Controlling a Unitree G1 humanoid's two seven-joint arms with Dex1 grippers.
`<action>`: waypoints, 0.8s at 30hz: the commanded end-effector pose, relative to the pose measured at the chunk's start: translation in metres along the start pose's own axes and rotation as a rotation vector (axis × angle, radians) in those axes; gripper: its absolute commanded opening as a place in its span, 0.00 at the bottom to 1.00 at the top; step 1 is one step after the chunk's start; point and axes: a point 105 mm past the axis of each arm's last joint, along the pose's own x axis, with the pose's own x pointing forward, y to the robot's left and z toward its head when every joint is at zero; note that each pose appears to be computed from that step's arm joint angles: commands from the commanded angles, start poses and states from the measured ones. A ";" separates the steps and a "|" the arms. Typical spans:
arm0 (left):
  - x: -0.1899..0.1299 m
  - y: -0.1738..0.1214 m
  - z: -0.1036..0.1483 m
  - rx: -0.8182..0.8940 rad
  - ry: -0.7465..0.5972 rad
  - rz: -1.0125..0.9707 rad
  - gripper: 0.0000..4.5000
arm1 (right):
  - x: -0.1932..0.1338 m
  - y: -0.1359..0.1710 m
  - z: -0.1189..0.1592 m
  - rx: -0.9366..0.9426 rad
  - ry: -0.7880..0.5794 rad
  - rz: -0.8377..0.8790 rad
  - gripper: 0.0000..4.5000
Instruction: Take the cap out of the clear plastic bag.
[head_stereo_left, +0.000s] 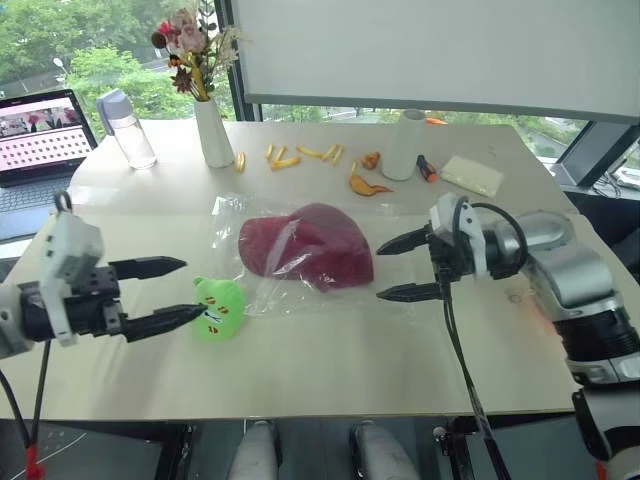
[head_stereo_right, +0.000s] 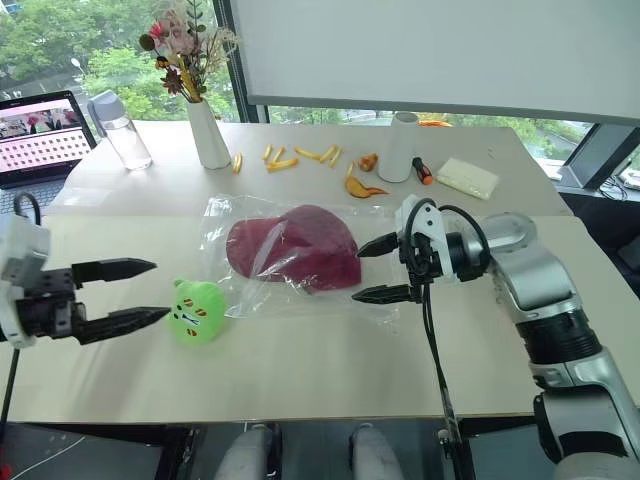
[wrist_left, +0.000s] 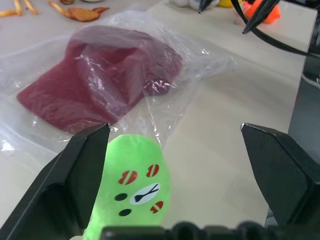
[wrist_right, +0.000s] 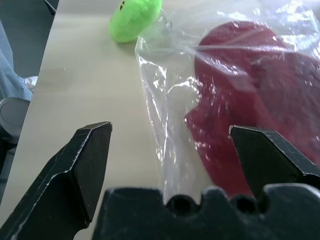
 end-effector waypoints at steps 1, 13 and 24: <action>0.012 0.016 -0.025 0.007 0.060 0.102 1.00 | -0.004 -0.001 0.016 -0.070 -0.020 -0.003 1.00; 0.068 0.045 -0.102 0.004 0.104 0.240 0.78 | -0.021 0.008 0.012 -0.028 0.014 -0.100 1.00; 0.020 0.110 -0.072 0.050 0.002 0.474 0.00 | -0.022 0.009 0.011 -0.012 0.026 -0.128 1.00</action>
